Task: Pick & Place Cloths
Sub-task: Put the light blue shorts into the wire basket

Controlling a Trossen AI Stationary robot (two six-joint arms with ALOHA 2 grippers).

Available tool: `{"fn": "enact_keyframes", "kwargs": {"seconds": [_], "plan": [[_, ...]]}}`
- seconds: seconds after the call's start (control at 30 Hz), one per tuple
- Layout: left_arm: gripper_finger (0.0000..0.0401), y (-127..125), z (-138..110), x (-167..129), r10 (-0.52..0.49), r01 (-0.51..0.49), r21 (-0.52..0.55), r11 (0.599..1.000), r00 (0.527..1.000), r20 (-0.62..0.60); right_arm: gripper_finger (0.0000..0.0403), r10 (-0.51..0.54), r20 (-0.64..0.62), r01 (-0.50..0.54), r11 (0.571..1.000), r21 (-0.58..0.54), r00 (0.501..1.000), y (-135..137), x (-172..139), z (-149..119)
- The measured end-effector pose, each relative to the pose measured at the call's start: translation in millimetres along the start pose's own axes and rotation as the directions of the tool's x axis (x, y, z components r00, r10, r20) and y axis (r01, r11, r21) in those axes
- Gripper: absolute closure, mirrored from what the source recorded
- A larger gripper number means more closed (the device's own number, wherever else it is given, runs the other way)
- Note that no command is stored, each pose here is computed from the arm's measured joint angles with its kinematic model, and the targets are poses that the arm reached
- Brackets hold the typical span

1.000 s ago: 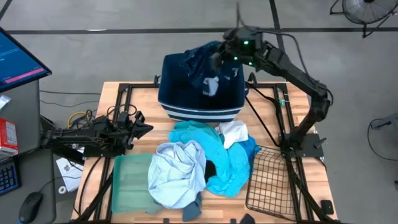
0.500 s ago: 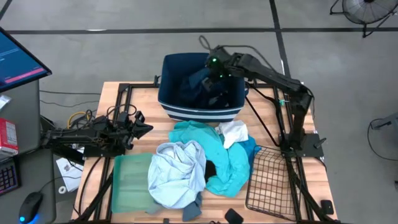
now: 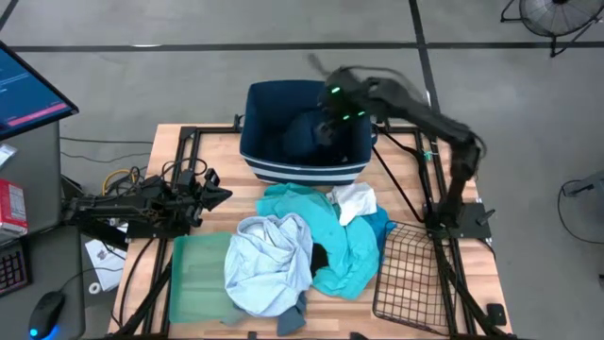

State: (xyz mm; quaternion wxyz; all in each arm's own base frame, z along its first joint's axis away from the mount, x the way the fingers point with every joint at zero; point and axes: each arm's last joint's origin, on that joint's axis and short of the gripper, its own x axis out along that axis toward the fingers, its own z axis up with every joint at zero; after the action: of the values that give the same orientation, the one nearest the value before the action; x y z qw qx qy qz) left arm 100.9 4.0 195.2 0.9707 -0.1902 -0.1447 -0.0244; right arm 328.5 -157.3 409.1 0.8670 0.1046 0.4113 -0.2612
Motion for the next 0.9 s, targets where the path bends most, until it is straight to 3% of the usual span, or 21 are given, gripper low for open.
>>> {"fn": "enact_keyframes", "kwargs": {"seconds": [0.2, 0.37, 0.57, 0.7, 0.9], "plan": [[0.0398, -0.1, 0.2, 0.0, -0.001, 0.001, 0.0, 1.0, 1.0, 0.002, 0.012, 0.054, 0.1, -0.062, 0.995, 0.078, 0.994, 4.0, -106.7, -16.4], [0.0398, -0.2, 0.6, 0.0, -0.002, 0.002, 0.0, 1.0, 1.0, 0.006, 0.0119, 0.07, -0.017, -0.067, 0.989, 0.135, 0.997, 20.5, -149.7, -53.9], [0.0398, -0.3, 0.8, 0.0, -0.003, 0.003, 0.0, 1.0, 1.0, 0.008, 0.0119, 0.145, -0.065, -0.136, 0.982, 0.129, 0.987, 64.5, -148.5, -77.4], [0.0398, -0.4, 1.1, 0.0, -0.005, 0.005, 0.001, 1.0, 1.0, 0.011, 0.0119, 0.123, -0.209, -0.109, 0.991, 0.077, 0.97, 102.7, -123.4, -101.1], [0.0398, -0.5, 1.3, 0.0, -0.005, 0.005, 0.001, 1.0, 1.0, 0.013, 0.0119, 0.136, -0.262, -0.146, 0.989, -0.018, 0.955, 161.7, -89.2, -145.0]]}}
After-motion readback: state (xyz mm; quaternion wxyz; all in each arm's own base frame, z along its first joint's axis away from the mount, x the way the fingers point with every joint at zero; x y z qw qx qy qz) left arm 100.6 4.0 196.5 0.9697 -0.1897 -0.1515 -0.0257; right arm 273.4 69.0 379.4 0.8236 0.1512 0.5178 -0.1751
